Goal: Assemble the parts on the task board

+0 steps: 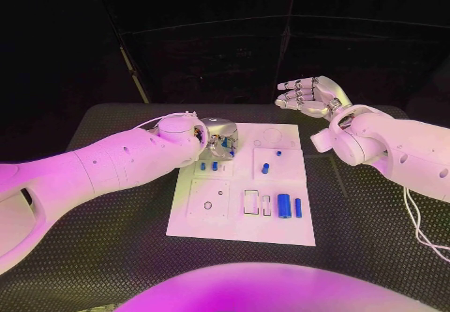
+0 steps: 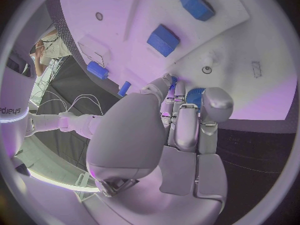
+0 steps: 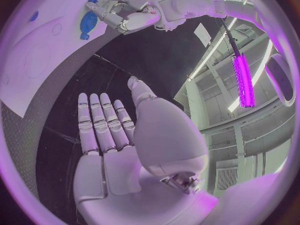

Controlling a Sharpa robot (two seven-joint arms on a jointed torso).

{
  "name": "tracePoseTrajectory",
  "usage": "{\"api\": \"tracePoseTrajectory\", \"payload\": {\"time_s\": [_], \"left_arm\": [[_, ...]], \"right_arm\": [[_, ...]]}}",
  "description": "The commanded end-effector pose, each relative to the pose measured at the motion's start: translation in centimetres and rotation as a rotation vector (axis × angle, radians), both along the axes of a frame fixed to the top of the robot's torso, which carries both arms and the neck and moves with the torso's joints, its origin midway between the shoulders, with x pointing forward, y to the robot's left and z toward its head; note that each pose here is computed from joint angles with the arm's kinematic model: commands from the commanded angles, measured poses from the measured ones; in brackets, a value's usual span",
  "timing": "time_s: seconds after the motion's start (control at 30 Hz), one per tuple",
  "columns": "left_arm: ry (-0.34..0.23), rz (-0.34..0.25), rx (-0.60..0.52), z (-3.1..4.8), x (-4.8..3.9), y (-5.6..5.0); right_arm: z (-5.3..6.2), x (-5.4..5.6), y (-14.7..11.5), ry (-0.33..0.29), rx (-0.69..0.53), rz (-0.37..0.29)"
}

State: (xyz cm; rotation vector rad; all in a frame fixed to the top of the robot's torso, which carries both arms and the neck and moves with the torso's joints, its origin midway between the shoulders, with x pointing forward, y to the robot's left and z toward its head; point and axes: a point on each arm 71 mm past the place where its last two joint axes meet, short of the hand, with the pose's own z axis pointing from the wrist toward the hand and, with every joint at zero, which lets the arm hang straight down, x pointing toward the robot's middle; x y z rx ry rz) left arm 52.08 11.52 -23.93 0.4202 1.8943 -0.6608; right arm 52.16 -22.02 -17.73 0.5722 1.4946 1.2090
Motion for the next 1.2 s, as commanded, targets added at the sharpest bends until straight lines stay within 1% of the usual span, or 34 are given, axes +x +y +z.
{"api": "tracePoseTrajectory", "payload": {"time_s": [0.03, 0.23, 0.37, 0.43, 0.6, 0.73, 0.9, 1.03, 1.2], "left_arm": [[0.013, 0.002, 0.023, -0.49, -0.17, 0.1], [-0.019, 0.005, -0.005, -0.28, -0.26, 0.3], [-0.047, 0.002, -0.031, 0.06, -0.47, 0.5], [-0.058, 0.002, -0.045, 0.28, -0.59, 0.7], [-0.076, 0.012, -0.083, 1.16, -0.84, 1.3], [-0.084, 0.026, -0.095, 1.83, -0.96, 2.2], [-0.089, 0.049, -0.092, 2.24, -1.11, 3.7], [-0.082, 0.069, -0.082, 2.31, -1.19, 4.9], [-0.068, 0.096, -0.063, 2.2, -1.19, 6.2]], "right_arm": [[0.2, 0.0, 0.2, -0.005, 0.008, 0.012], [0.2, 0.0, 0.2, -0.004, 0.008, 0.013], [0.1, 0.0, 0.1, -0.004, 0.008, 0.012], [0.1, 0.1, 0.1, -0.004, 0.008, 0.012], [0.1, 0.1, 0.1, -0.004, 0.007, 0.012], [0.1, 0.1, 0.1, -0.003, 0.007, 0.011], [0.1, 0.1, 0.0, -0.003, 0.006, 0.009], [0.1, 0.1, -0.1, -0.003, 0.006, 0.008], [0.1, 0.1, -0.1, -0.003, 0.006, 0.009]]}}
